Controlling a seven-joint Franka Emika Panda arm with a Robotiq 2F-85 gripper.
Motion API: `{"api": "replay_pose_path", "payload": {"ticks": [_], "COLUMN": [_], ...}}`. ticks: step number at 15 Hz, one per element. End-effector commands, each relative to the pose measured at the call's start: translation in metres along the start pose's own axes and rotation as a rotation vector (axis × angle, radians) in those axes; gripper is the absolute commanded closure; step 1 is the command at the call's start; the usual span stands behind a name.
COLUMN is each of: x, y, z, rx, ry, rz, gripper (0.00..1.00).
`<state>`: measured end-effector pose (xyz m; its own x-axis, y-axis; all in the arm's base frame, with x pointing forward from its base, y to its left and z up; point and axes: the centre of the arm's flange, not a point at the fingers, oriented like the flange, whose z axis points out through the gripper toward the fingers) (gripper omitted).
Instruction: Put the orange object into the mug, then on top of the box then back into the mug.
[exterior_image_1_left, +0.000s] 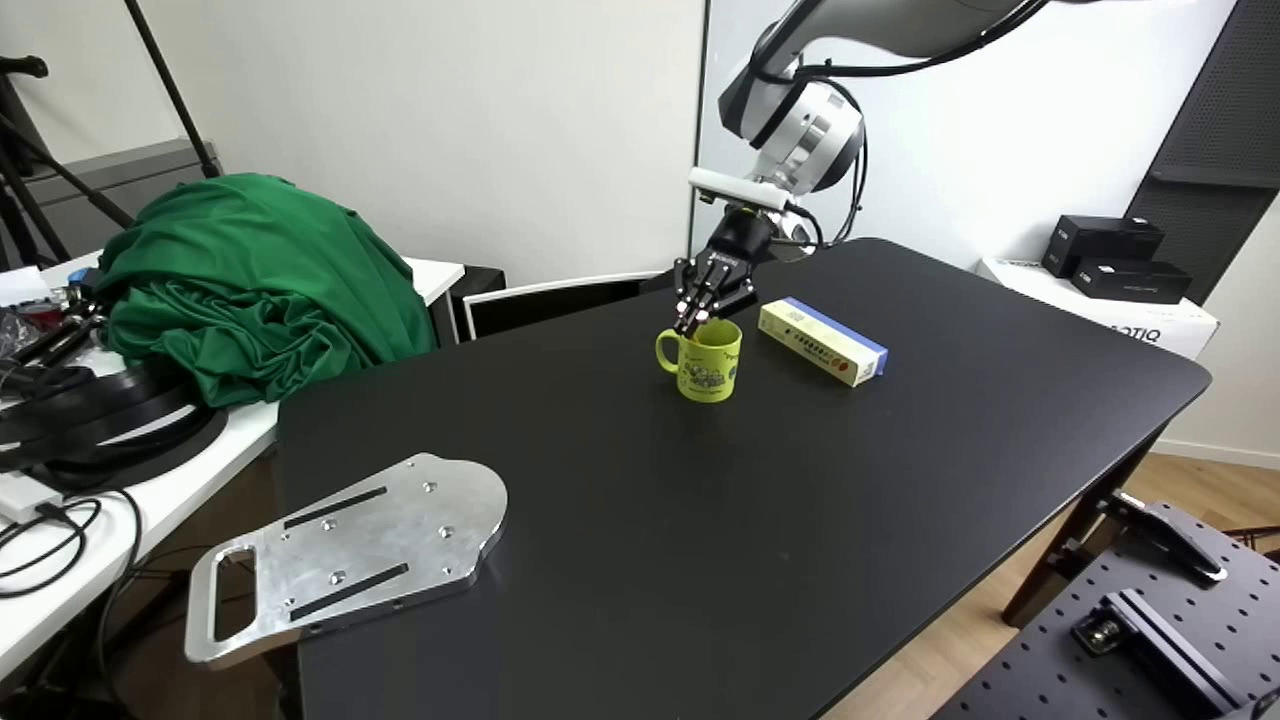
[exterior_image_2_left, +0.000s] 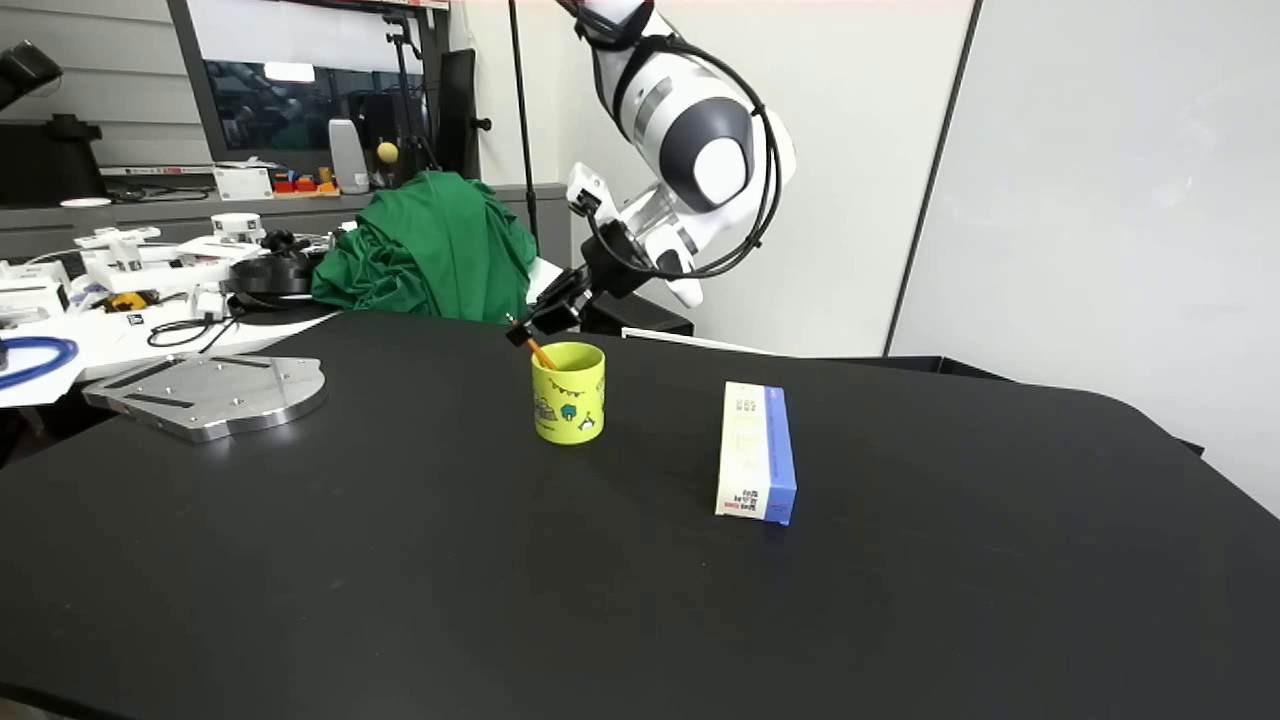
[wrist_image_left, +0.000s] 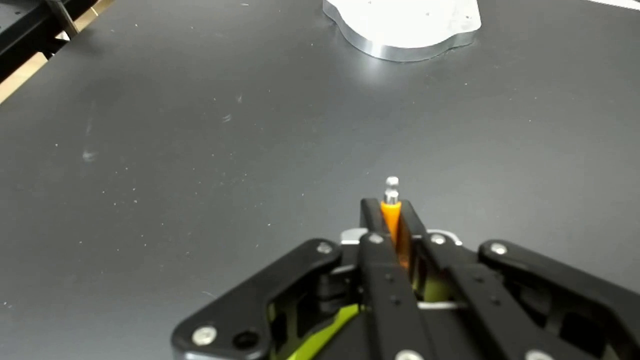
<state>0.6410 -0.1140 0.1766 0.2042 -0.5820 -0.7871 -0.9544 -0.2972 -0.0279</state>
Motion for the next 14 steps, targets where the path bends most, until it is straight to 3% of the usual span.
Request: {"api": "replay_pose_path", "payload": {"ticks": [1, 9, 14], "x": [-0.021, -0.054, -0.071], "y": [-0.005, -0.002, 0.002], "z": [-0.021, -0.059, -0.070], "rx": [0.000, 0.017, -0.041], "ry": [-0.021, -0.069, -0.093], "rz": [0.005, -0.032, -0.060], "gripper": [0.98, 0.98, 0.98]}}
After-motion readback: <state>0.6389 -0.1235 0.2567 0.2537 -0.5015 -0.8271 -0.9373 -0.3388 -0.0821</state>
